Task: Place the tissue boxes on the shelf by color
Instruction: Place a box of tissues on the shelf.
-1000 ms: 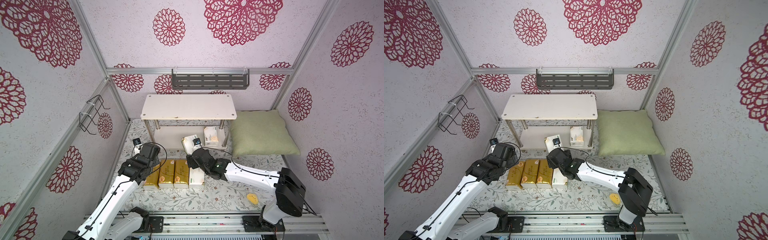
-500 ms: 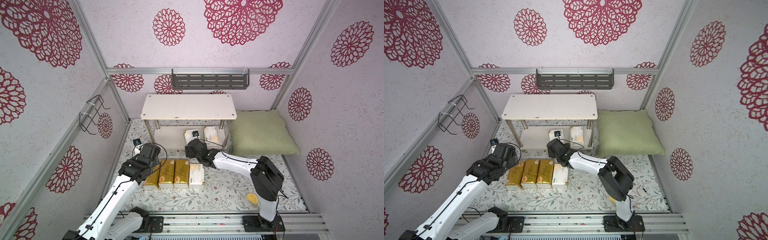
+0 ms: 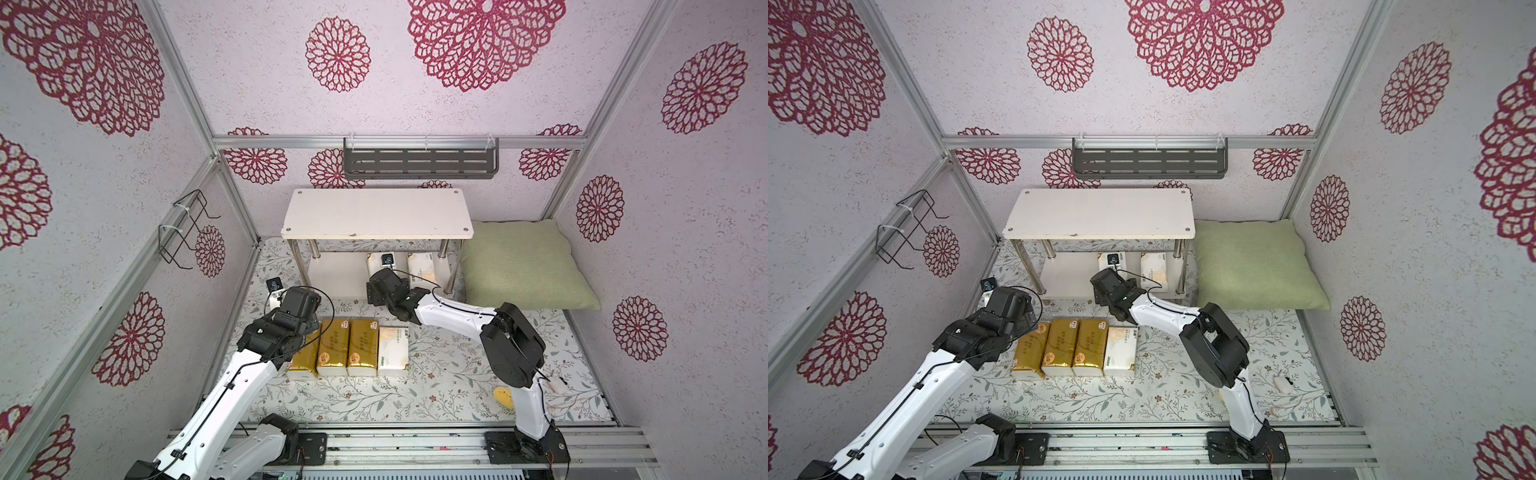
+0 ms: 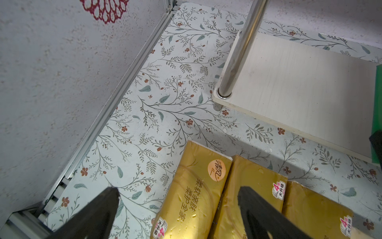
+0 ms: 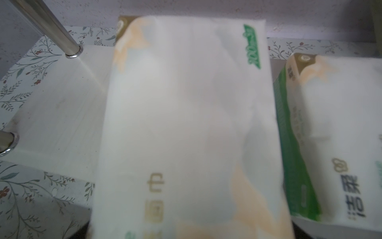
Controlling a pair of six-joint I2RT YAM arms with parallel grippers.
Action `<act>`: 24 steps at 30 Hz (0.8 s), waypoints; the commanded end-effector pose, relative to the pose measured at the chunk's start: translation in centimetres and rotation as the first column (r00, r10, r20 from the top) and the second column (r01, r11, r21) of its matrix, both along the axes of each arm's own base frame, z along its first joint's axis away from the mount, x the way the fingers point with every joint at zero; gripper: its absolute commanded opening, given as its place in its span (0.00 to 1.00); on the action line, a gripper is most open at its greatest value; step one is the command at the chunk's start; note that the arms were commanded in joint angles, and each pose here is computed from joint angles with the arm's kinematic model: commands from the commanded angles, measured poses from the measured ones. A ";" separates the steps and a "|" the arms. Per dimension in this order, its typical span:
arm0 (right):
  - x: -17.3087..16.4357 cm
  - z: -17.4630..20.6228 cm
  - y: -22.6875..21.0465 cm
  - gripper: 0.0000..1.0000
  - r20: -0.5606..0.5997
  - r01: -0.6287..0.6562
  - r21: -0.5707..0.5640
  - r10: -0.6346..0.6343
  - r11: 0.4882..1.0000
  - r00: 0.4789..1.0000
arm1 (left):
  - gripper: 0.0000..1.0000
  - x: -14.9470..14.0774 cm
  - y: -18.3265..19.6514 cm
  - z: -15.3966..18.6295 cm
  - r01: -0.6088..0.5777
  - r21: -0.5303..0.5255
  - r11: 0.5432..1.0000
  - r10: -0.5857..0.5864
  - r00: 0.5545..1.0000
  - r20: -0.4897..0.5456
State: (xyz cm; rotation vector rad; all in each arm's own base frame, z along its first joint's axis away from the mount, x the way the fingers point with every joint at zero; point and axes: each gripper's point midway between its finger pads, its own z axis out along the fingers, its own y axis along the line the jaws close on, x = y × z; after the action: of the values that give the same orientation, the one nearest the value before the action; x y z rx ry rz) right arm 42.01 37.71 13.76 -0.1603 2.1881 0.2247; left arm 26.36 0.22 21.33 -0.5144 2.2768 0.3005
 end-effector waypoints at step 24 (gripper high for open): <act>4.3 -0.5 -0.4 0.89 -0.006 0.105 0.025 -0.105 0.994 0.994 | 0.97 0.1 -0.3 -0.3 0.013 0.000 1.000 -0.013 1.000 -0.001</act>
State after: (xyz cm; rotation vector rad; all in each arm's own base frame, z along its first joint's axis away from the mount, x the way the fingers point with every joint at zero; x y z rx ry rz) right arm 45.16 37.05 11.21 -0.0872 2.2339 0.1585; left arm 26.33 0.22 21.22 -0.5136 2.2794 0.3016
